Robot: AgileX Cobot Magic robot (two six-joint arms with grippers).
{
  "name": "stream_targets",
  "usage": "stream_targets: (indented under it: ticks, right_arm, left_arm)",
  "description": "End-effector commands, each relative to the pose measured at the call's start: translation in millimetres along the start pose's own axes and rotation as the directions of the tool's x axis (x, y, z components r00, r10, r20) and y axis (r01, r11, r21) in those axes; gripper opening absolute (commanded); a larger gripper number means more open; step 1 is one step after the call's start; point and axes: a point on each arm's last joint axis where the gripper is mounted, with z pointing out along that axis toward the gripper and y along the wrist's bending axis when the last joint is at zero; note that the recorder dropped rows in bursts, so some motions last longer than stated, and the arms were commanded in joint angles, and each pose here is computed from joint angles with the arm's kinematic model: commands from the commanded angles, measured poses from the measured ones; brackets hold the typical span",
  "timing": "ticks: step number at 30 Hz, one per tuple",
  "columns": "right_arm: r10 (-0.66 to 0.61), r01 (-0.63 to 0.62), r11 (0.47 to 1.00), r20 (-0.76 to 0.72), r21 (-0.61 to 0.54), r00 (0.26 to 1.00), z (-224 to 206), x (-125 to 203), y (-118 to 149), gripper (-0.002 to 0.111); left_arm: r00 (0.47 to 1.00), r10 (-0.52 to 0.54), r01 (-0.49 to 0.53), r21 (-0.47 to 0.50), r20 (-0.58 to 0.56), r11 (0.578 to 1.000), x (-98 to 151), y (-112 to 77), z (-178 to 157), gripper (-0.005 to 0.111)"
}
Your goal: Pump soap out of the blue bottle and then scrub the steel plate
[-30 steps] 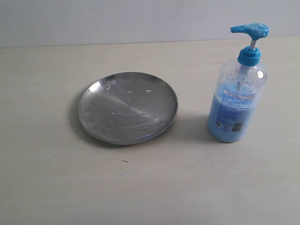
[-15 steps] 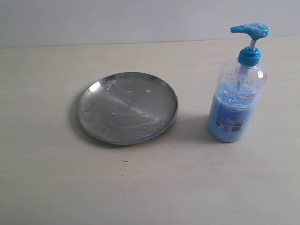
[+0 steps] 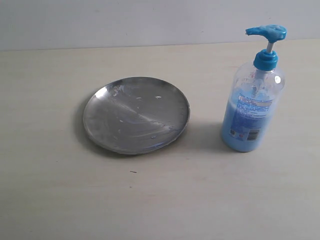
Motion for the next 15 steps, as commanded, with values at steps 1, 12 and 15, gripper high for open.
stream_targets:
  ticks: [1,12,15]
  right_arm:
    - [-0.010,0.010,1.000,-0.041,0.000,0.999,14,-10,1,0.032]
    - [-0.012,0.012,1.000,-0.090,0.000,0.996,26,-11,1,0.032]
    - [-0.012,0.012,1.000,-0.090,0.000,0.996,26,-11,1,0.032]
  left_arm:
    - [1.000,0.001,-0.001,-0.001,0.017,1.000,-1,0.0,0,0.000]
    - [1.000,0.001,-0.001,-0.001,0.017,1.000,-1,0.0,0,0.000]
    - [1.000,0.001,-0.001,-0.001,0.017,1.000,-1,0.0,0,0.000]
